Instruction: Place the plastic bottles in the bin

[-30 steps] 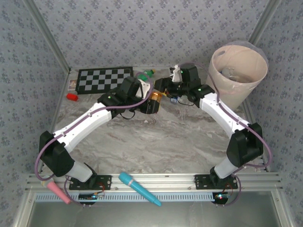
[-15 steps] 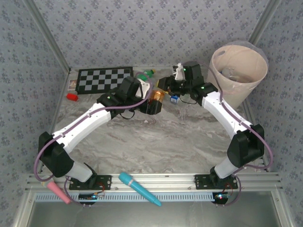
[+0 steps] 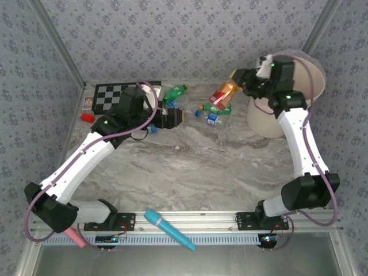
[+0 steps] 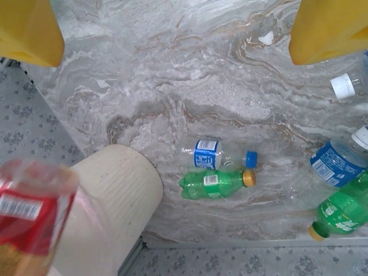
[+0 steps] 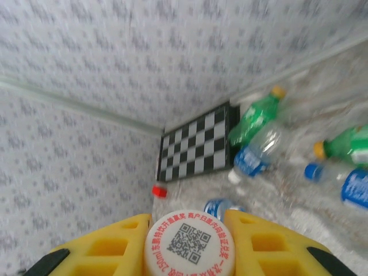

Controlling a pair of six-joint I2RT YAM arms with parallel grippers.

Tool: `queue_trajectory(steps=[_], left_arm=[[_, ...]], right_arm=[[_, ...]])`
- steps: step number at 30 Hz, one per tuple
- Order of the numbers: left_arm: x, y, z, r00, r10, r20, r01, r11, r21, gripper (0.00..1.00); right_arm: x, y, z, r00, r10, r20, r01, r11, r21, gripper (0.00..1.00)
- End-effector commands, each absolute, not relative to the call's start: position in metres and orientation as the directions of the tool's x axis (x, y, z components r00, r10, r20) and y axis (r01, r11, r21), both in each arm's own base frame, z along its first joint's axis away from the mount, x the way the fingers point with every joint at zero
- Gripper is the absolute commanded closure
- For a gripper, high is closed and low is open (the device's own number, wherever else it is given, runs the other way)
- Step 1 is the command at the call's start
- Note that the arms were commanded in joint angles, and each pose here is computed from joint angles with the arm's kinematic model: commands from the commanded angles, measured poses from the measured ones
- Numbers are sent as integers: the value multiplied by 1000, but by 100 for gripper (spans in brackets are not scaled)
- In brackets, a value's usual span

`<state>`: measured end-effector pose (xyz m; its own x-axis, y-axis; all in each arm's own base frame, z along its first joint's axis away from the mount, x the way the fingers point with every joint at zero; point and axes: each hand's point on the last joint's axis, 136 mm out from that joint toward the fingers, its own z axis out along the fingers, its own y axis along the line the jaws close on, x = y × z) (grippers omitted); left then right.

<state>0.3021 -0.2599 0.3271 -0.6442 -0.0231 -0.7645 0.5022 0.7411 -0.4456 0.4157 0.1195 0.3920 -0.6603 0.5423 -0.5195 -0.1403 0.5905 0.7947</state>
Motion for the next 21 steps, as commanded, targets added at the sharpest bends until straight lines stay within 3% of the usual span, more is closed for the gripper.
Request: queue_trajectory(steps=[1, 9, 14, 21], left_arm=[[300, -256, 323, -649, -51, -759, 488, 737, -467, 0], [297, -255, 320, -648, -57, -759, 494, 727, -477, 0], [295, -247, 320, -639, -65, -766, 489, 735, -470, 0], [293, -239, 318, -629, -81, -773, 482, 740, -469, 0]], right_arm=[[406, 89, 428, -593, 580, -558, -146, 604, 783, 70], [408, -16, 468, -353, 750, -560, -13, 594, 804, 70], [396, -84, 468, -183, 806, -563, 158, 590, 792, 70], [394, -132, 443, -124, 795, -594, 332, 597, 730, 68]])
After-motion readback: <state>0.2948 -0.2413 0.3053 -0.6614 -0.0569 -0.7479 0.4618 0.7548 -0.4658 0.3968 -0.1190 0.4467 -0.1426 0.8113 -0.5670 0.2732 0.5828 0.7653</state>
